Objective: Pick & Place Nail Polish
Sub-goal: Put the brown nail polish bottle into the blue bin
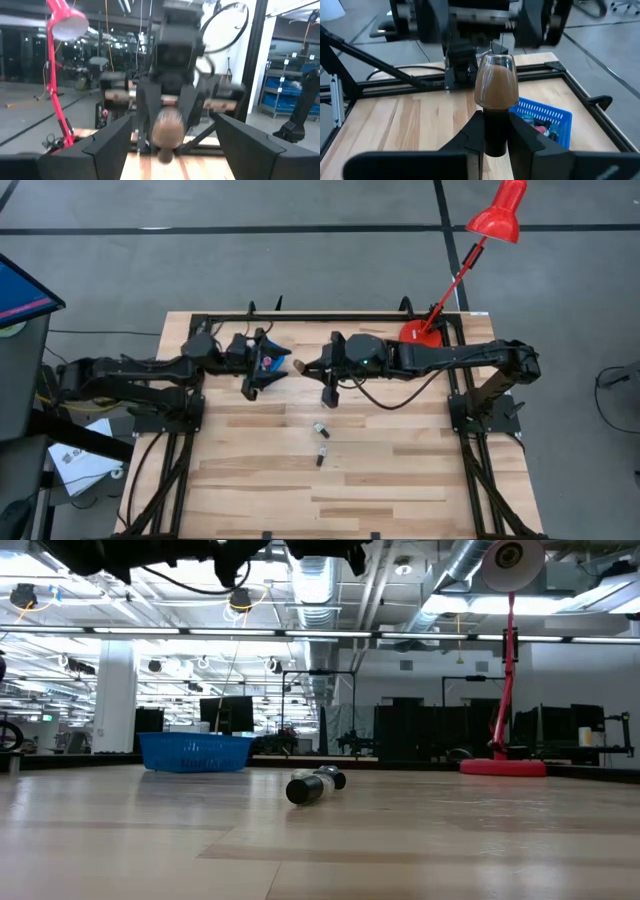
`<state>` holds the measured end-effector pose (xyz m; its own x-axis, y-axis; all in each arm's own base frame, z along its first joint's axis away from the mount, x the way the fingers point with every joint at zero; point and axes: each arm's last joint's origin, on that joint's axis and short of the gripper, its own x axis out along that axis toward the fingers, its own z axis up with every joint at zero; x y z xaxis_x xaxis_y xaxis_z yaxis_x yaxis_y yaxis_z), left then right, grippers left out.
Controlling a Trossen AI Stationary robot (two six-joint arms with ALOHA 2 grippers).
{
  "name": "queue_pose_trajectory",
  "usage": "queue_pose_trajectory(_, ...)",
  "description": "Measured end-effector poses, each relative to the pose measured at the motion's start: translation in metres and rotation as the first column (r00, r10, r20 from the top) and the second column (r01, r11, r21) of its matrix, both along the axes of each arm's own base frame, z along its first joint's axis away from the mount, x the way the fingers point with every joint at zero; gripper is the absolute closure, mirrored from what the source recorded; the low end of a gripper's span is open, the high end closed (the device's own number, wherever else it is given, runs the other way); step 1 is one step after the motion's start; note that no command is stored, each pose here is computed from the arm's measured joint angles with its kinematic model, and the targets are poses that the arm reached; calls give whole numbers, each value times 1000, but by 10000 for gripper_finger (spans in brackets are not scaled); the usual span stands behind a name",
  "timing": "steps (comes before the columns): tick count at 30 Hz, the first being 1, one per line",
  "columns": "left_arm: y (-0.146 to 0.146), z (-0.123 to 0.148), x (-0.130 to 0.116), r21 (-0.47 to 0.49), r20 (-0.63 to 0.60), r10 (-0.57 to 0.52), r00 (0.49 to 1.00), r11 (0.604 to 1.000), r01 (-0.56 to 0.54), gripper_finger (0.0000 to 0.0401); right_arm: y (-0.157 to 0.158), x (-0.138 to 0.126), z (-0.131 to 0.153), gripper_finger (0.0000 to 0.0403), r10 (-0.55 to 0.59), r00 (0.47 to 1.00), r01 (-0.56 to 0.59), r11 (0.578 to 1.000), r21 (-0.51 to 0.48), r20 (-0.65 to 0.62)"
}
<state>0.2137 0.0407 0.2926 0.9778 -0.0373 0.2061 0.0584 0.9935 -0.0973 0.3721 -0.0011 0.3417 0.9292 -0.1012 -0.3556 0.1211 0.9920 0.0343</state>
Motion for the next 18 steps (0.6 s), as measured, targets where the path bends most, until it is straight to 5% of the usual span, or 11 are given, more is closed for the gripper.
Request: queue_pose_trajectory(18, 4, -12, 20, -12, 21, -12, 1000, 1000, 12, 90, 0, 2, 4, 357, 2, 999, -1, 1000, -6, 46)
